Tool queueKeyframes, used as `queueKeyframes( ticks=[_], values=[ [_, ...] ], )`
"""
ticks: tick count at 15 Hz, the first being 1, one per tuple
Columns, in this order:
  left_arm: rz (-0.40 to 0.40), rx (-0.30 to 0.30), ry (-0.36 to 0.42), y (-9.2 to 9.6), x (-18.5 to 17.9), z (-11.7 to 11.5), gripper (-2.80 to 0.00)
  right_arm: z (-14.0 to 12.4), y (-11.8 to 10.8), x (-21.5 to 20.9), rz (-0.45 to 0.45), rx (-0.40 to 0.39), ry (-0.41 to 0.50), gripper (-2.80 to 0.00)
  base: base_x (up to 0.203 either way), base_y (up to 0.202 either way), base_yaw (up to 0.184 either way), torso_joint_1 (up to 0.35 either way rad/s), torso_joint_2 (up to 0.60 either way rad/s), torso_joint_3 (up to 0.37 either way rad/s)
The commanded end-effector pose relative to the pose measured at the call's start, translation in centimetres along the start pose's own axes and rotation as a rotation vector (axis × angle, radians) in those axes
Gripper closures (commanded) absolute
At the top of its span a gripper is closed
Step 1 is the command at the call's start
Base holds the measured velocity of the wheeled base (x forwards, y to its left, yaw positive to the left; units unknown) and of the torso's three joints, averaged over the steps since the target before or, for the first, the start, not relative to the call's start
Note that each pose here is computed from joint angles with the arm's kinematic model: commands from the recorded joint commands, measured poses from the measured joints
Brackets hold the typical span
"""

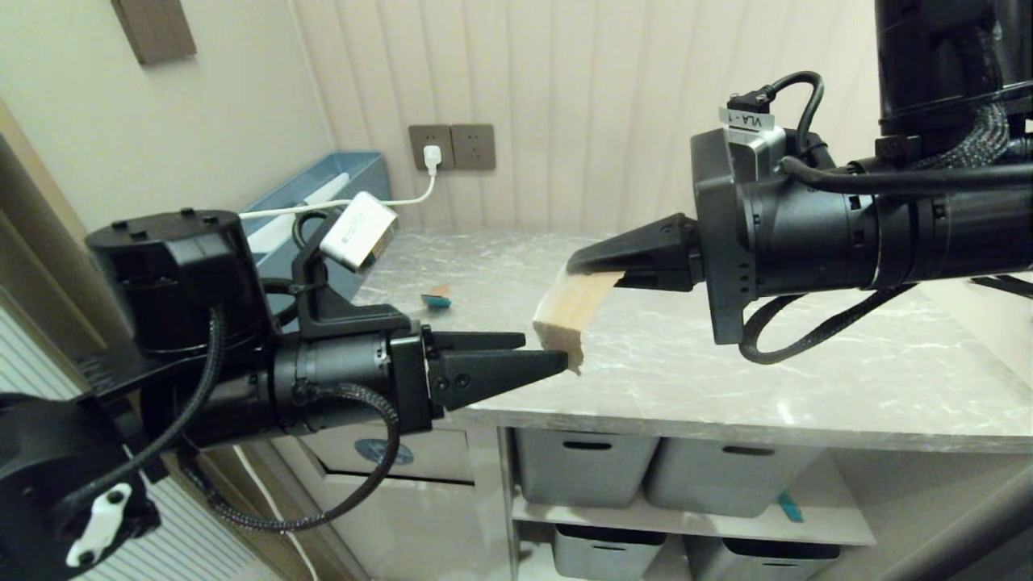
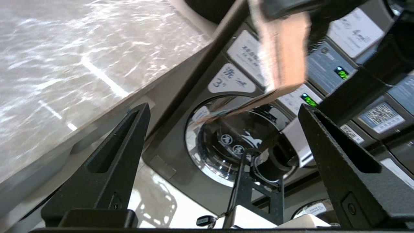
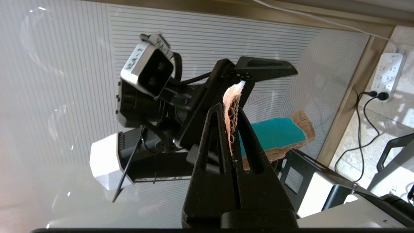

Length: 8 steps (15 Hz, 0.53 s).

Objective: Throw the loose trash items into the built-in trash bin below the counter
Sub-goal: Hand it to the other hand

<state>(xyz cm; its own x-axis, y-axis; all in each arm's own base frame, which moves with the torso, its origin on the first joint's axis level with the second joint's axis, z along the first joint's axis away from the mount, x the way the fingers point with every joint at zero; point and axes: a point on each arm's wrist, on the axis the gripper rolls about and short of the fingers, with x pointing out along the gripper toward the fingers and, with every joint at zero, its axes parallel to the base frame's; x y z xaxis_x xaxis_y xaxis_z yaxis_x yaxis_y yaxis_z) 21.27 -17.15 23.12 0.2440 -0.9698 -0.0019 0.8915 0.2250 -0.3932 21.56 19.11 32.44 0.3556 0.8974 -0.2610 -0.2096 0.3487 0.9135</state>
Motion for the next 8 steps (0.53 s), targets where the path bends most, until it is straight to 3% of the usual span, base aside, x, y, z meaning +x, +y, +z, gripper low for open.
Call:
queueKeyframes(
  ticks=[1,8],
  values=[
    [-0.029,0.016,-0.012,-0.8,0.2,0.5,-2.8,0.0,-0.1,0.2,0.0,0.01,0.014,0.0,0.0,0.0,0.0,0.0,0.0,0.0],
    [-0.106,0.018,0.013,-2.4,1.6,0.3,-2.8,0.2,1.6,-0.5,0.044,0.06,0.084,0.0,0.0,0.0,0.0,0.0,0.0,0.0]
  ],
)
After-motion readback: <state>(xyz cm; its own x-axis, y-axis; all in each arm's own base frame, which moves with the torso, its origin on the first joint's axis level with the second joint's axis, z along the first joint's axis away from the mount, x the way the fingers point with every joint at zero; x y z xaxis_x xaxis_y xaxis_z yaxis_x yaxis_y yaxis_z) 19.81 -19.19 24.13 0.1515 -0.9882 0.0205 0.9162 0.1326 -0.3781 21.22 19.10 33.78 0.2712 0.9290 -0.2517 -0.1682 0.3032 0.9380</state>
